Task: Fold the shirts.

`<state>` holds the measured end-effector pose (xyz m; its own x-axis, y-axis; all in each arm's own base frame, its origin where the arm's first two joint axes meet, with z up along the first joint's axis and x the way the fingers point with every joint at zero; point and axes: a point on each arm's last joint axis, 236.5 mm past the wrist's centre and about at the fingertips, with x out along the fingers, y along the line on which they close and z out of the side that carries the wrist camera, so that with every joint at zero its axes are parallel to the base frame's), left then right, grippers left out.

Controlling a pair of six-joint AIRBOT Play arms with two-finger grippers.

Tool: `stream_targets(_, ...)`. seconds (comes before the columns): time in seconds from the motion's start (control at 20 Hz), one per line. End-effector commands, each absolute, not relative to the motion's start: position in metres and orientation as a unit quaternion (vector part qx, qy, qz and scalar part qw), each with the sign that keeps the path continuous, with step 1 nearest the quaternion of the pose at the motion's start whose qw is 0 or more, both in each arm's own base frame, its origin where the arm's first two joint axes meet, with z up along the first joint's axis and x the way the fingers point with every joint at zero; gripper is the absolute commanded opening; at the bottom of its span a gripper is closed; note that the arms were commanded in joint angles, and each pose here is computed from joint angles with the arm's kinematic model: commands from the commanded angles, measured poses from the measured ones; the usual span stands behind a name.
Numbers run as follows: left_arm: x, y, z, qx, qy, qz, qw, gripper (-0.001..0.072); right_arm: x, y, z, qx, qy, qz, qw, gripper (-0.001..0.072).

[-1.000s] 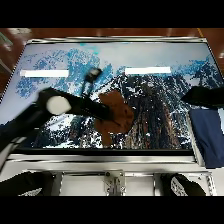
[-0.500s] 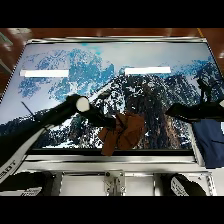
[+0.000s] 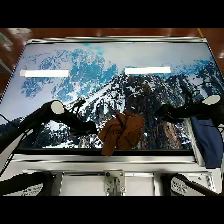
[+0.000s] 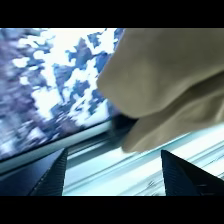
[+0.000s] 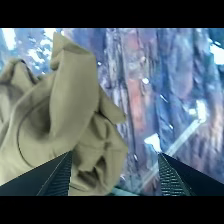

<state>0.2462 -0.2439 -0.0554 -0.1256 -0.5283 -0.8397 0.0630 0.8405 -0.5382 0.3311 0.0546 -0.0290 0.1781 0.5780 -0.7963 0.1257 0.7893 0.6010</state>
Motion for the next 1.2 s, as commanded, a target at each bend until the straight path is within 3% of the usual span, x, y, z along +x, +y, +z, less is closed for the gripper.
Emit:
stream_targets(0.0, 0.252, -0.268, -0.077, -0.248, 0.687, -0.218, 0.647, 0.071, 0.333, 0.063, -0.043, 0.308, 0.631, 0.172, 0.692, 0.066)
stream_targets(0.35, 0.26, -0.309, -0.113, -0.299, 0.679, -0.203, 0.639, 0.0682, 0.338, 0.072, -0.035, 0.329, 0.619, 0.187, 0.688, 0.0661)
stream_targets(0.45, 0.259, -0.309, -0.116, -0.299, 0.682, -0.2, 0.637, 0.0416, 0.338, 0.079, -0.032, 0.335, 0.617, 0.195, 0.685, 0.0661)
stream_targets(0.6, 0.261, -0.308, -0.115, -0.298, 0.678, -0.201, 0.641, 0.0097, 0.332, 0.106, -0.041, 0.31, 0.636, 0.22, 0.672, 0.066)
stream_targets(0.65, 0.261, -0.308, -0.113, -0.292, 0.676, -0.209, 0.643, 0.0044, 0.329, 0.116, -0.048, 0.301, 0.644, 0.227, 0.665, 0.0661)
stream_targets(0.8, 0.263, -0.299, -0.103, -0.281, 0.673, -0.221, 0.648, 0.0044, 0.326, 0.143, -0.064, 0.289, 0.658, 0.24, 0.652, 0.066)
stream_targets(0.95, 0.268, -0.286, -0.089, -0.265, 0.663, -0.23, 0.661, 0.0044, 0.336, 0.158, -0.07, 0.279, 0.647, 0.234, 0.67, 0.0645)
stream_targets(1.0, 0.271, -0.284, -0.084, -0.267, 0.658, -0.231, 0.665, 0.0044, 0.338, 0.164, -0.069, 0.279, 0.643, 0.237, 0.673, 0.0571)
stream_targets(1.1, 0.281, -0.278, -0.073, -0.273, 0.642, -0.232, 0.678, 0.0044, 0.337, 0.172, -0.067, 0.281, 0.642, 0.244, 0.671, 0.0198)
stream_targets(1.15, 0.286, -0.274, -0.067, -0.274, 0.633, -0.234, 0.685, 0.0043, 0.336, 0.174, -0.064, 0.286, 0.641, 0.249, 0.667, 0.007)
